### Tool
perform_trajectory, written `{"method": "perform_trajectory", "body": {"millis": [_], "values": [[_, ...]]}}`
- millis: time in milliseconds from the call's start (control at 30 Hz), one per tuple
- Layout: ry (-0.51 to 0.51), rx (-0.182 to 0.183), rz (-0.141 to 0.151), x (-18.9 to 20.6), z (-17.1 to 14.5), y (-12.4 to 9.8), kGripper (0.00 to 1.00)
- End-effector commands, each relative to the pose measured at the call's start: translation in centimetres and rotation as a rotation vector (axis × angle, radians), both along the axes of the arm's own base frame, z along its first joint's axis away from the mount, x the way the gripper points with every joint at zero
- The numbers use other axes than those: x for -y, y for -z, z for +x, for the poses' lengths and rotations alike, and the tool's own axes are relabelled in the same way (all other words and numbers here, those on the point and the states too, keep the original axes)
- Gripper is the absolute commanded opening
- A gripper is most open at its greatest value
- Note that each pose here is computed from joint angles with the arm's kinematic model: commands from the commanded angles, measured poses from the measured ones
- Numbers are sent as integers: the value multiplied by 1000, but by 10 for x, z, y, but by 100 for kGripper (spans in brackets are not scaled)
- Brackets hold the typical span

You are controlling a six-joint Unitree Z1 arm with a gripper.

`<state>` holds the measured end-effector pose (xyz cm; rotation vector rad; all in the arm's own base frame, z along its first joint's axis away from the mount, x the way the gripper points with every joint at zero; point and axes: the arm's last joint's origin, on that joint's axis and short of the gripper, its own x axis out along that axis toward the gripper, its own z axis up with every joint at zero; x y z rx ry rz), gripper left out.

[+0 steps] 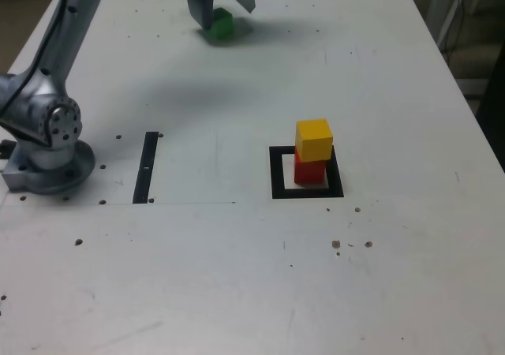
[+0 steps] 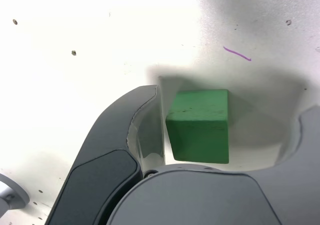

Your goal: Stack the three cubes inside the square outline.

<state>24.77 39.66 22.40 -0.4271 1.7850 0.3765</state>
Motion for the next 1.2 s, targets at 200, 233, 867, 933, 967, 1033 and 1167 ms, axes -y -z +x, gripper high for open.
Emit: {"method": "perform_trajectory", "body": {"millis": [200, 233, 867, 933, 967, 1033, 1167], "values": [[-10, 7, -20, -5, -4, 5, 70], [-10, 5, -19, -5, -5, 6, 67], [-3, -8, -27, -3, -3, 11, 31], [-2, -3, -21, -3, -2, 8, 29], [0, 0, -16, -2, -2, 6, 27], [4, 4, -9, -1, -1, 2, 24], [23, 7, -11, 3, 2, -3, 21]]}}
